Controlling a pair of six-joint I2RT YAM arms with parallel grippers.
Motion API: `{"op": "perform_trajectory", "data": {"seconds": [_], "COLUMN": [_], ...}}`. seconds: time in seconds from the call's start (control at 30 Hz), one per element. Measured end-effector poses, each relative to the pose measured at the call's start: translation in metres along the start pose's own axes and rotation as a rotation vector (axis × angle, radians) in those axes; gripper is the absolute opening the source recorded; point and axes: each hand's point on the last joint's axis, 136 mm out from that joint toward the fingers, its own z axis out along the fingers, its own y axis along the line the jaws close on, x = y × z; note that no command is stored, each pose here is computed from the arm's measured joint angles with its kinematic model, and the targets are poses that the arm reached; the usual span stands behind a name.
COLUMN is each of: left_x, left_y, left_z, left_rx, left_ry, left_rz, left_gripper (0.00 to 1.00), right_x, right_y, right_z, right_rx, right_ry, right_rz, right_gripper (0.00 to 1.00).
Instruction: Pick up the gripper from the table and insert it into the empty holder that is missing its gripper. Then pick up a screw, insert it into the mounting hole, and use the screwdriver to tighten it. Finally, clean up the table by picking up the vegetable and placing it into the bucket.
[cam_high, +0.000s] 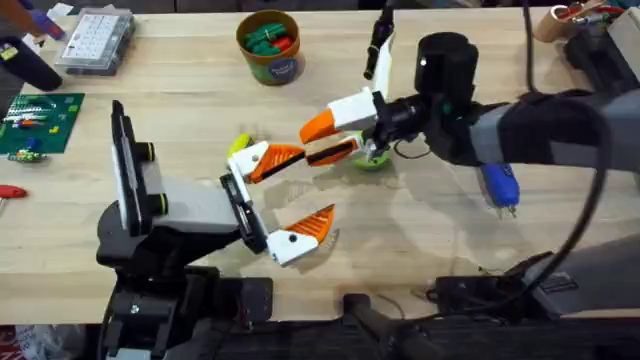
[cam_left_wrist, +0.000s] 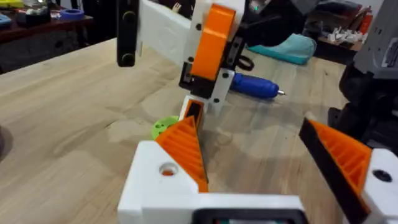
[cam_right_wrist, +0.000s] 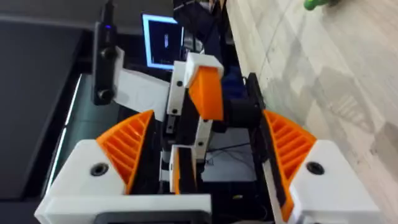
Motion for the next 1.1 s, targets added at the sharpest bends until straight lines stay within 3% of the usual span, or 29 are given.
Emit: {"op": "perform_trajectory", "data": {"seconds": [0.17,0.33,0.5,0.53,0.77,1.1], "left_x": [0.000,0.000,0.000,0.000,0.000,0.000], "left_y": [0.000,0.000,0.000,0.000,0.000,0.000], "left_z": [0.000,0.000,0.000,0.000,0.000,0.000], "left_rx": [0.000,0.000,0.000,0.000,0.000,0.001], "left_ry": [0.000,0.000,0.000,0.000,0.000,0.000], "left_rz": [0.000,0.000,0.000,0.000,0.000,0.000], "left_gripper": [0.986,0.986,0.986,0.987,0.987,0.986], "right_x": [0.002,0.006,0.009,0.012,0.008,0.002], "right_y": [0.006,0.010,0.011,0.012,0.010,0.008], "right_z": [0.009,0.015,0.018,0.023,0.023,0.023], "right_rx": [-0.030,-0.039,-0.040,-0.040,-0.031,-0.020], "right_ry": [0.030,0.053,0.064,0.077,0.052,0.021], "right_rz": [-0.025,0.004,0.032,0.041,0.048,0.053], "right_gripper": [0.967,0.812,0.760,0.703,0.558,0.441]}}
